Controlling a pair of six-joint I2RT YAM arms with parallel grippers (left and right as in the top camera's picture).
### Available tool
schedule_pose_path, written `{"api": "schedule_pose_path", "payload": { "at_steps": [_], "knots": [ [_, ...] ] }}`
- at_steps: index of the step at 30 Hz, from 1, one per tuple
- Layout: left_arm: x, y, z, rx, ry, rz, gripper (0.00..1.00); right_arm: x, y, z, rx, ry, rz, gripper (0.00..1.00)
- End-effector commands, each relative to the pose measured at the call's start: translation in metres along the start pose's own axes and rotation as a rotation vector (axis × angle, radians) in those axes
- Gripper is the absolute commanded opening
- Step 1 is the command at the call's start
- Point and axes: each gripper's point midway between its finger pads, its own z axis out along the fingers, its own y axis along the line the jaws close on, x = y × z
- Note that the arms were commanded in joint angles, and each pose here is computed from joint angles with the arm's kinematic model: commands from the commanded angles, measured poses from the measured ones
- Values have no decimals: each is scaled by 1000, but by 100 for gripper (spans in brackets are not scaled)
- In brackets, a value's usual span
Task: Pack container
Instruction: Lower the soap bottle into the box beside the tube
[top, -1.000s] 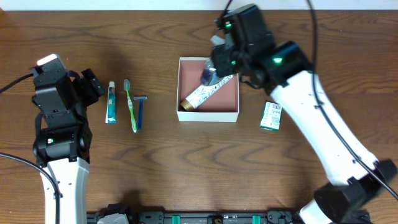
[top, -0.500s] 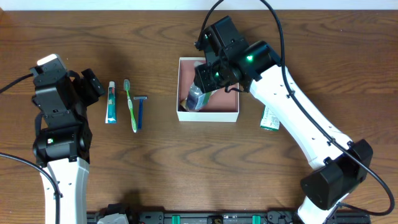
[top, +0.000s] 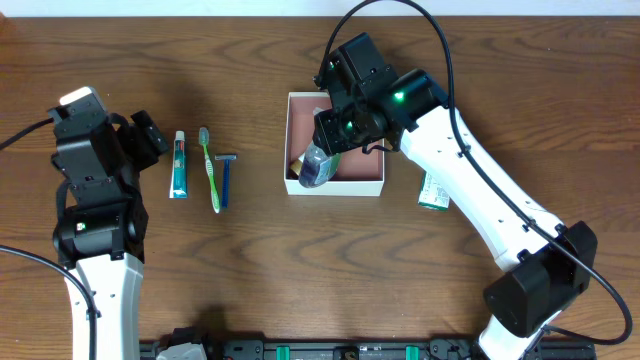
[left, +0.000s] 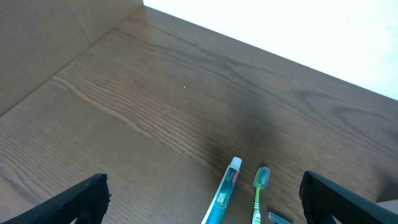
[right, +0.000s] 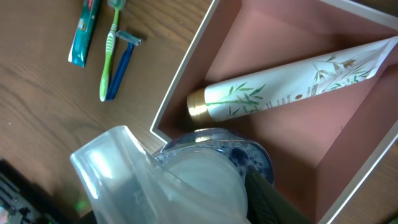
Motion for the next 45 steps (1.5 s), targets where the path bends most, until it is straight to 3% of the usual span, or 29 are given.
{"api": "schedule_pose_path", "payload": {
  "at_steps": [1, 29, 30, 31, 32, 33, 41, 43, 45],
  "knots": [
    [-10, 0, -4, 3, -22, 9, 98, 4, -3, 11, 12, 20, 3, 1],
    [-10, 0, -4, 3, -22, 9, 98, 14, -25, 32, 75, 83, 76, 1],
    [-10, 0, -4, 3, -22, 10, 98, 13, -27, 32, 81, 81, 77, 7],
    [-10, 0, -4, 3, -22, 9, 98, 13, -30, 32, 93, 77, 79, 20],
    [-10, 0, -4, 3, -22, 9, 98, 12, -34, 31, 110, 73, 80, 40],
    [-10, 0, -4, 3, -22, 9, 98, 11, -39, 30, 135, 67, 84, 46],
    [-10, 0, -4, 3, -22, 9, 98, -9, -83, 21, 253, -10, 135, 38],
    [-10, 0, -4, 3, -22, 10, 98, -16, -92, 18, 249, -37, 153, 39],
    [-10, 0, -4, 3, -22, 10, 98, -22, -90, 18, 196, -47, 135, 18]
  ]
}}
